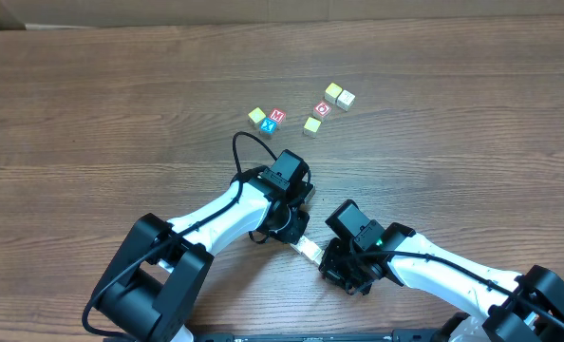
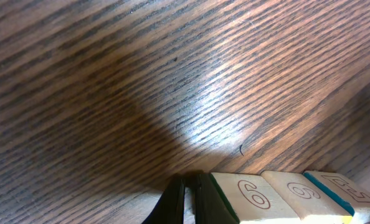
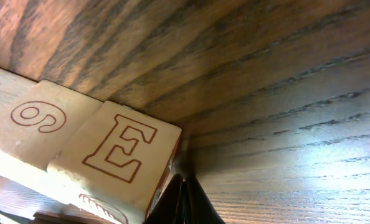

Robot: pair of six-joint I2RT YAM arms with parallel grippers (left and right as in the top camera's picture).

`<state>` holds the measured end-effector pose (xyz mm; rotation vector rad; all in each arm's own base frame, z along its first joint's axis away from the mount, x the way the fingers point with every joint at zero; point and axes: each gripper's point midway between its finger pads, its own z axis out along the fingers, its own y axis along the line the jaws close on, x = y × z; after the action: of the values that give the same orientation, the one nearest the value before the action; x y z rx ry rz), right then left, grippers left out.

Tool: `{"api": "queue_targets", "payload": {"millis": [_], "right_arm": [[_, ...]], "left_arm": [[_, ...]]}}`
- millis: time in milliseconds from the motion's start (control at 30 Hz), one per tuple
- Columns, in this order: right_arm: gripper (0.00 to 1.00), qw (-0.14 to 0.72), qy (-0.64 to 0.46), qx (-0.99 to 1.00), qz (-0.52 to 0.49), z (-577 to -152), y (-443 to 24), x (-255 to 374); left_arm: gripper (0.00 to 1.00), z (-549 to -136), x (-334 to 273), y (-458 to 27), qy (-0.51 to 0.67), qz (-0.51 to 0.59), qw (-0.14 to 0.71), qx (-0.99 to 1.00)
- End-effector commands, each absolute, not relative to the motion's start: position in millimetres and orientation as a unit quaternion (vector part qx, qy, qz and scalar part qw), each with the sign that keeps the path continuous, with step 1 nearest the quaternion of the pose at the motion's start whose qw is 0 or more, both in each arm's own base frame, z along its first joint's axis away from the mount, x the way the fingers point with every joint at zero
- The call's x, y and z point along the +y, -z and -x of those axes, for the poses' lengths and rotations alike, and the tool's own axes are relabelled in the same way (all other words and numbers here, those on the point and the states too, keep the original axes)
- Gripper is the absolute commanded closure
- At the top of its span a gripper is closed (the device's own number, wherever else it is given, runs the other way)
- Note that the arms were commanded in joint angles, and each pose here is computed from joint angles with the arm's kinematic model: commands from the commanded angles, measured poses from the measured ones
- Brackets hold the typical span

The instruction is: Flip 3 blocks

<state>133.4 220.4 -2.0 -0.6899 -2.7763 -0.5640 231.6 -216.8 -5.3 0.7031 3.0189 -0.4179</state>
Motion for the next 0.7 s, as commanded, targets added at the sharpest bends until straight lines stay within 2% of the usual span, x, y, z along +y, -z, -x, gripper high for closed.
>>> {"api": "queue_targets", "payload": {"millis": [0, 667], "right_arm": [[0.96, 0.109, 0.192, -0.947, 0.234, -136, 5, 223], [0.96, 0.12, 0.195, -0.949, 0.217, -124, 3, 231]], "left_arm": [[0.96, -226, -195, 34, 0.075, -0.235, -0.01, 0.969], [0.96, -235, -202, 33, 0.084, -0.252, 0.014, 0.964]]}}
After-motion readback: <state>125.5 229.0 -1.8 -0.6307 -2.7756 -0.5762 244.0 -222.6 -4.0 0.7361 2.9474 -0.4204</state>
